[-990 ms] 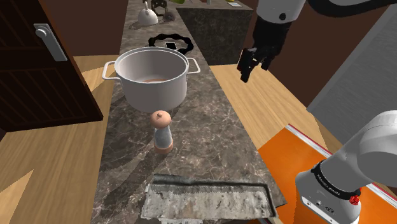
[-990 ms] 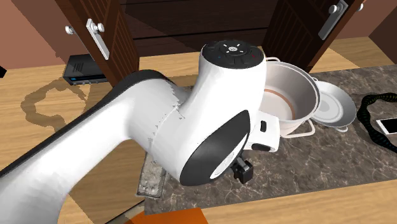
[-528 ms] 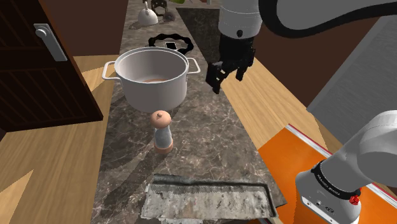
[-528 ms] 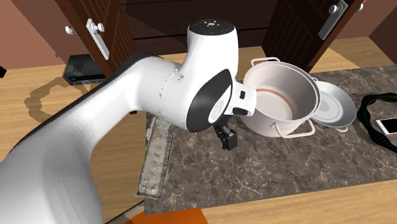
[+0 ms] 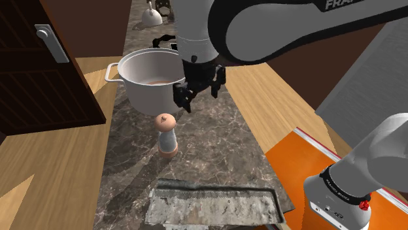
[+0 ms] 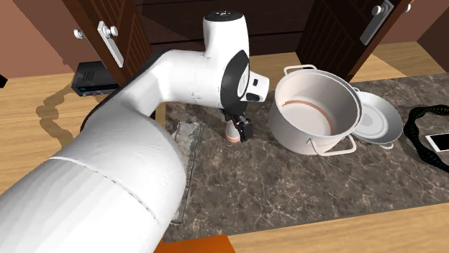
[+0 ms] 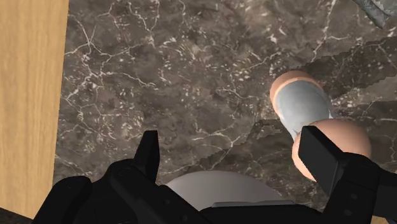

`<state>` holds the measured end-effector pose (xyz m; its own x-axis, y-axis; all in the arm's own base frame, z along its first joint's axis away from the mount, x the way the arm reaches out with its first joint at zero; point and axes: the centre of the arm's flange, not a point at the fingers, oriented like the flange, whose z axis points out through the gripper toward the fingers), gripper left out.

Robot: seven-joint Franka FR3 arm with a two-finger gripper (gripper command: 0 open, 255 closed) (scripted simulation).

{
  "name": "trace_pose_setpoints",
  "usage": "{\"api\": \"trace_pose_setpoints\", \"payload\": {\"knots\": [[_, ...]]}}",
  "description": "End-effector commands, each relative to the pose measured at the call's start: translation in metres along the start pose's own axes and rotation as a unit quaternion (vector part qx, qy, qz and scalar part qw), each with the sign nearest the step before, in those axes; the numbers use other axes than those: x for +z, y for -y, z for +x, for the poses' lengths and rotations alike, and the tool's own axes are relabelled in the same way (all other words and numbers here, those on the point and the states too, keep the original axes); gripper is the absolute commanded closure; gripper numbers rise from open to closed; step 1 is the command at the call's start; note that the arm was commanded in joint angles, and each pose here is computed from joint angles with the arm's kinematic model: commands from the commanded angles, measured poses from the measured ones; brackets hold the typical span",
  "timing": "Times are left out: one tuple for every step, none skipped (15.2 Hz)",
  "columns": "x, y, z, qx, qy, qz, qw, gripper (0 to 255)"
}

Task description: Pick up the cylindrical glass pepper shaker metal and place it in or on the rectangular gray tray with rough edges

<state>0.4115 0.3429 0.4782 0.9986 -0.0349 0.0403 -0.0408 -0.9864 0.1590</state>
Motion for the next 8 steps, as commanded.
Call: {"api": "trace_pose_setpoints", "payload": {"knots": [[0.008, 0.027, 0.011, 0.003, 0.001, -0.001, 1.0000, 0], [0.011, 0.039, 0.015, 0.004, 0.001, -0.002, 1.0000, 0], [0.014, 0.052, 0.019, 0.005, 0.002, -0.003, 1.0000, 0], [0.017, 0.064, 0.023, 0.006, 0.002, -0.004, 1.0000, 0], [0.020, 0.077, 0.027, 0.007, 0.002, -0.005, 1.0000, 0], [0.024, 0.089, 0.030, 0.008, 0.003, -0.006, 0.9999, 0], [0.027, 0.102, 0.034, 0.009, 0.003, -0.007, 0.9999, 0], [0.030, 0.113, 0.038, 0.010, 0.004, -0.007, 0.9999, 0]]}}
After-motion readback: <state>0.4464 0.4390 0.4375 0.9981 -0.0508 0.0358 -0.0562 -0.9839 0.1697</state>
